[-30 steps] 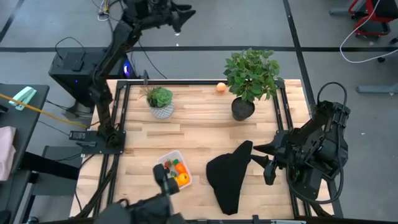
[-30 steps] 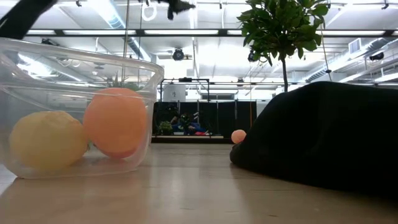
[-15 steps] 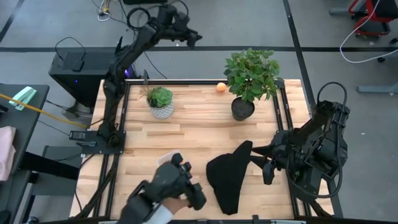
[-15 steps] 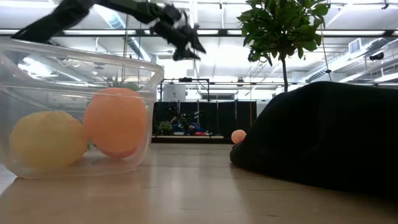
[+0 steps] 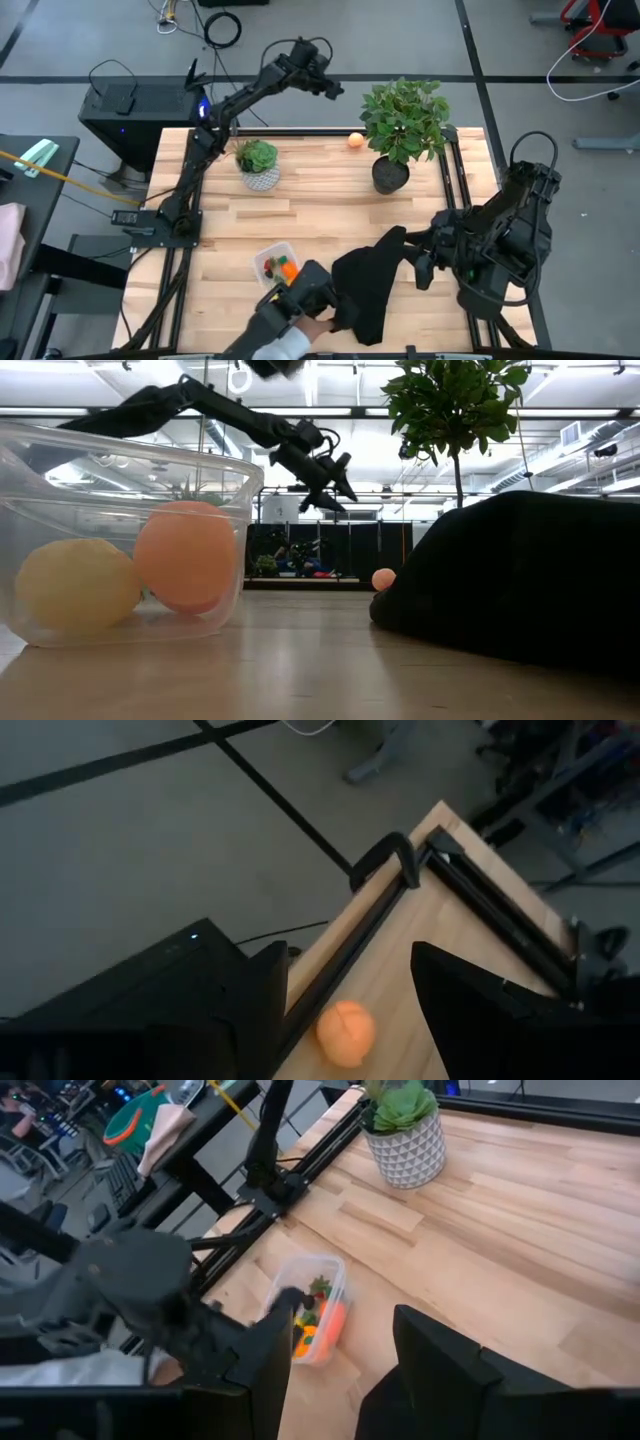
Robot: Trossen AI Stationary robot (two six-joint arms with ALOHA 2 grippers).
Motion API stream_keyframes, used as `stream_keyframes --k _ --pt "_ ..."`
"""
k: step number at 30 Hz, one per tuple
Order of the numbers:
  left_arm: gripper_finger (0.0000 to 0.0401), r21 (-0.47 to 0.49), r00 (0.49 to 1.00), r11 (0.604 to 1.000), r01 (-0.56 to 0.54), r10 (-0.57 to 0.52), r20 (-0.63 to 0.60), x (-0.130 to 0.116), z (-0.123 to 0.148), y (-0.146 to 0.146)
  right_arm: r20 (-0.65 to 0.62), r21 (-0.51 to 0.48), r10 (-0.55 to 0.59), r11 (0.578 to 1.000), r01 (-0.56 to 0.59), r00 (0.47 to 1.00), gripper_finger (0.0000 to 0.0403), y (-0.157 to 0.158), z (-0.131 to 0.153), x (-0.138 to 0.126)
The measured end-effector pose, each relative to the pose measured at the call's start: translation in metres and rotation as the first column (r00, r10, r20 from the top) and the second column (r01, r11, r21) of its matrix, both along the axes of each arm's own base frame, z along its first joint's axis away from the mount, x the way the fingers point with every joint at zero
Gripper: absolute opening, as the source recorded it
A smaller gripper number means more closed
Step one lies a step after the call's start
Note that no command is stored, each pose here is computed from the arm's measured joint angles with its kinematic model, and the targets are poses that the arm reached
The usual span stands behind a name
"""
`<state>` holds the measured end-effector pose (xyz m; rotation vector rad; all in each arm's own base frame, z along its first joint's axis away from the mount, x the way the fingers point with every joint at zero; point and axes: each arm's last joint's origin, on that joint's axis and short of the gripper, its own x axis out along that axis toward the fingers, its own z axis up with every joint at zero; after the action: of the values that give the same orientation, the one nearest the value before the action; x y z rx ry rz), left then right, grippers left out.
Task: Pick and placing Produce into tupperware
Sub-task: Put the peach into the transparent bin
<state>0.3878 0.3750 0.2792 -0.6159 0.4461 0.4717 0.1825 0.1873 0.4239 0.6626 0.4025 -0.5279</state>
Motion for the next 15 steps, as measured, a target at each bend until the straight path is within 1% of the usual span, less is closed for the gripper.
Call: stream_keyframes --k 4,6,9,11,13,15 --pt "0.0222 -0.094 0.999 0.995 -0.045 0.046 0.01 0.009 -0.022 0.003 0.002 0.004 -0.005 1.0 0.005 1.0 0.0181 -0.001 0.0 0.001" --pt "0.0222 -0.144 0.997 0.987 -0.068 0.072 0.024 0.014 -0.029 0.003 0.005 0.008 -0.005 1.0 0.005 1.0 0.0181 0.0 0.0 0.001" --pt "0.0222 -0.157 0.997 0.986 -0.058 0.067 0.048 0.021 -0.034 0.0 0.005 0.011 -0.01 1.0 0.01 1.0 0.0181 -0.001 0.0 0.003" --pt "0.0222 -0.147 0.996 0.988 -0.043 0.055 0.075 0.03 -0.038 -0.002 0.006 0.011 -0.011 1.0 0.011 1.0 0.0181 -0.001 0.0 0.003" --pt "0.0222 -0.166 0.994 0.986 -0.023 0.04 0.098 0.037 -0.042 -0.007 0.006 0.012 -0.012 1.0 0.012 1.0 0.0181 -0.002 0.0 0.003" --pt "0.0222 -0.154 0.992 0.988 0.0 0.019 0.124 0.045 -0.043 -0.011 0.007 0.013 -0.015 1.0 0.015 1.0 0.0181 -0.002 0.001 0.004"
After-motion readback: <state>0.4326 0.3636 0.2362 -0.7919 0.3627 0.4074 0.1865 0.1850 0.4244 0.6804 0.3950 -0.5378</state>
